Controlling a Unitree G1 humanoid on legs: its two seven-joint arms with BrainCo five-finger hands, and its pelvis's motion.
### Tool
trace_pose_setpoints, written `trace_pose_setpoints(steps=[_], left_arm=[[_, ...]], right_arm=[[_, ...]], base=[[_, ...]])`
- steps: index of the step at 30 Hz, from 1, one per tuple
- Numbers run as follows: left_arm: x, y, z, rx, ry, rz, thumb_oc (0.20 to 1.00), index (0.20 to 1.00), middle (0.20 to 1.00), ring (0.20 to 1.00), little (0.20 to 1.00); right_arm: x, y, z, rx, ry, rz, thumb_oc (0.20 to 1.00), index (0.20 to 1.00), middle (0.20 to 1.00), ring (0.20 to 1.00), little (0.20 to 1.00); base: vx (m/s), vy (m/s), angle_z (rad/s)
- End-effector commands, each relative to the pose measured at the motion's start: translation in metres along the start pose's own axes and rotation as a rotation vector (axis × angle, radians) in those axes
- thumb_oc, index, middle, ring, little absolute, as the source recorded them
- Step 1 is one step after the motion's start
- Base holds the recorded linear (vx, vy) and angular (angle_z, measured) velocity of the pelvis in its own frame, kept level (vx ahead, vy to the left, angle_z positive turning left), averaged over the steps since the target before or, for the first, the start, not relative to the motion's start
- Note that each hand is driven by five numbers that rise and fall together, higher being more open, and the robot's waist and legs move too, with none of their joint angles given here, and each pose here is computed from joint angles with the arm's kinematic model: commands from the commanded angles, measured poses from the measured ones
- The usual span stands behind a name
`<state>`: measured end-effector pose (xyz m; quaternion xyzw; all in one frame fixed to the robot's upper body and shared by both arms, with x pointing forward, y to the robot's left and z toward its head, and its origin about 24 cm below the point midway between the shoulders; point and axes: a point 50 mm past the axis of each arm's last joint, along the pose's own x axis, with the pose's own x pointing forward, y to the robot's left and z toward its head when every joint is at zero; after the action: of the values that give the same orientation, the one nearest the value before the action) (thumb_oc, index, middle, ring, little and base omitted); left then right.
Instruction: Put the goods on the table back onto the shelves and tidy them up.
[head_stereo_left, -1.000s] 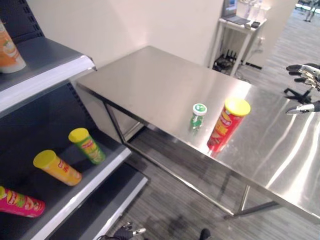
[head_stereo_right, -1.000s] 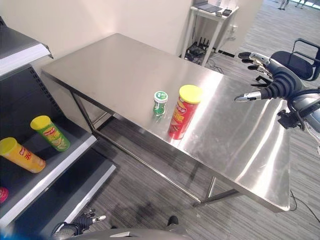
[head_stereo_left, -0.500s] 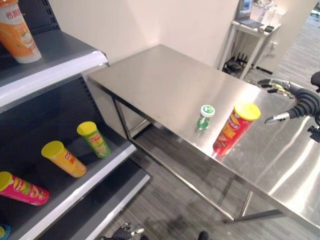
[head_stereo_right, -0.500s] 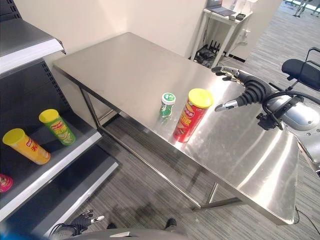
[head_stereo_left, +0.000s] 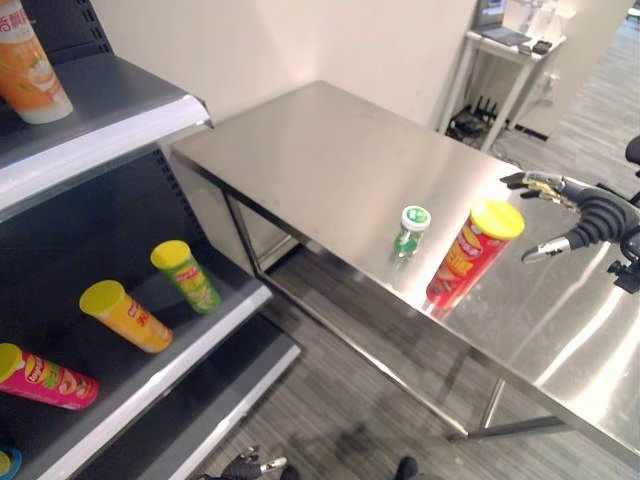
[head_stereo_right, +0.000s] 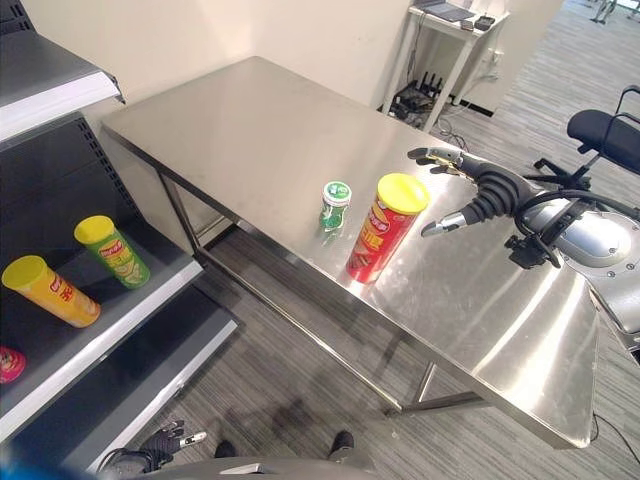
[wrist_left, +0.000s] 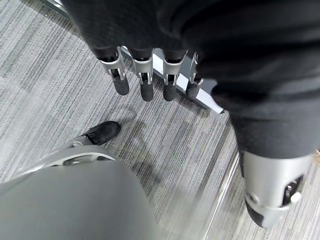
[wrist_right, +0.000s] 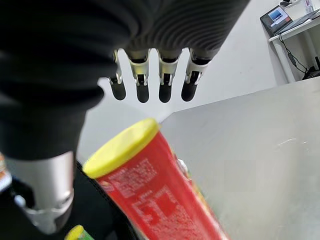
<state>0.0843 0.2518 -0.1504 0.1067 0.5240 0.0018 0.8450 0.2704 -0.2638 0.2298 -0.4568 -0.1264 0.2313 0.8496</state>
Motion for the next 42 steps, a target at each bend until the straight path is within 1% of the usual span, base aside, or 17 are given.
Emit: trace_pose_setpoints(steps=[1, 8, 15, 23, 42], left_arm=[[0.006, 0.001, 0.027, 0.051, -0.085, -0.01, 1.0, 1.0, 1.0, 1.0, 1.0], [0.006, 0.001, 0.029, 0.049, -0.095, -0.001, 1.0, 1.0, 1.0, 1.0, 1.0], [0.006, 0.001, 0.027, 0.048, -0.083, 0.004, 1.0, 1.0, 1.0, 1.0, 1.0], [0.006, 0.001, 0.026, 0.044, -0.082, 0.003, 1.0, 1.0, 1.0, 1.0, 1.0], [0.005, 0.001, 0.024, 0.039, -0.078, 0.001, 1.0, 1.0, 1.0, 1.0, 1.0]], right_arm=[[0.005, -0.009, 0.015, -0.14, -0.026, -0.008, 1.0, 1.0, 1.0, 1.0, 1.0], [0.01, -0.013, 0.017, -0.194, -0.038, -0.068, 1.0, 1.0, 1.0, 1.0, 1.0], [0.015, -0.013, 0.017, -0.195, -0.041, -0.074, 1.0, 1.0, 1.0, 1.0, 1.0], [0.018, -0.009, 0.019, -0.18, -0.054, -0.039, 1.0, 1.0, 1.0, 1.0, 1.0], [0.024, 0.004, -0.002, -0.205, 0.038, 0.027, 1.0, 1.0, 1.0, 1.0, 1.0]], base=[[0.0, 0.0, 0.0], [0.0, 0.0, 0.0], [0.0, 0.0, 0.05], [0.0, 0.001, 0.0], [0.0, 0.001, 0.01]])
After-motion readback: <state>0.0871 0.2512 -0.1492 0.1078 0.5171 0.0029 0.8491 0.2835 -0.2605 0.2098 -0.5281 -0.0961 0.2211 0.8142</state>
